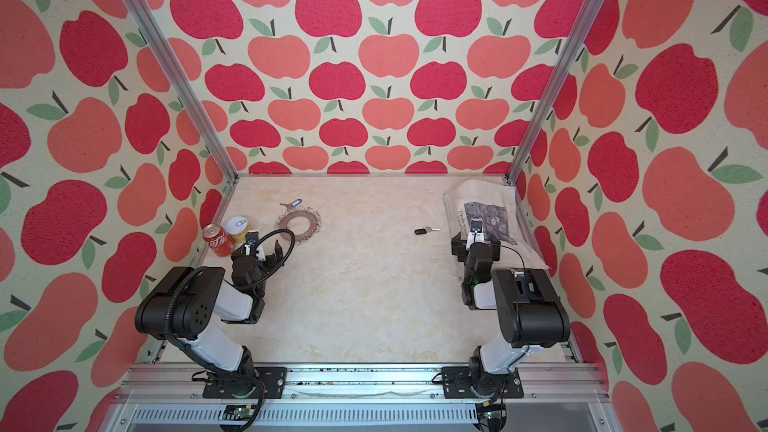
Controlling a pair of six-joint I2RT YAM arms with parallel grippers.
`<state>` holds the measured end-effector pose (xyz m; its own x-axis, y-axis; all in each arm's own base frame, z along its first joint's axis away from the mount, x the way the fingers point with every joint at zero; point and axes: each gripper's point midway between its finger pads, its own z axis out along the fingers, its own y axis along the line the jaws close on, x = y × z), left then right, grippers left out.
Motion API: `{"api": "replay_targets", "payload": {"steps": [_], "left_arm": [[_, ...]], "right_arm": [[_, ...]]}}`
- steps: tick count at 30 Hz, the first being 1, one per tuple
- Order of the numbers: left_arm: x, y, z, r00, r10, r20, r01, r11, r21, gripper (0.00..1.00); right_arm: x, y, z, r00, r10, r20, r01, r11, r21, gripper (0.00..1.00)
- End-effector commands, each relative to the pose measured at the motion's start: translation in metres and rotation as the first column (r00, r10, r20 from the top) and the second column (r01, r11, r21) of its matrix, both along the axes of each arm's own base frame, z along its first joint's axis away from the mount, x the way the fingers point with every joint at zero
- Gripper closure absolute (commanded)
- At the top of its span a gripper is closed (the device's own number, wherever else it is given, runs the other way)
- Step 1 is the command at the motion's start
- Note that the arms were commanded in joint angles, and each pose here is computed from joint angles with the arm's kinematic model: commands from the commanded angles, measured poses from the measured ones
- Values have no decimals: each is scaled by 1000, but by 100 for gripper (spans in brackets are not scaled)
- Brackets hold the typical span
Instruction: Put the keys on the keyring
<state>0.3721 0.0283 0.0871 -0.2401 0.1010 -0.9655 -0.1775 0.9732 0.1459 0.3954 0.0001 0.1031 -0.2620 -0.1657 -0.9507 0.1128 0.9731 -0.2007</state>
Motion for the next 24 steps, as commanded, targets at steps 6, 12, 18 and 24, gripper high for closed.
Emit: {"api": "replay_targets", "payload": {"steps": [6,12,18,24], "left_arm": [[4,4,2,1000,18,-4,-18,1000,-11,1],[9,6,1,1000,15,-27,-16,1000,-25,1],[12,7,-6,997,-4,-71,1,998,-55,3],[12,4,-4,998,-21,-66,18,998,-53,1]], "right_arm": [[-1,1,-8,999,5,-35,-3,999,32,1],[-2,1,-8,999,3,-35,-2,999,33,1],[-1,1,-7,999,4,-32,-3,999,34,1],[-1,1,-7,999,4,-33,-3,999,32,1]]}}
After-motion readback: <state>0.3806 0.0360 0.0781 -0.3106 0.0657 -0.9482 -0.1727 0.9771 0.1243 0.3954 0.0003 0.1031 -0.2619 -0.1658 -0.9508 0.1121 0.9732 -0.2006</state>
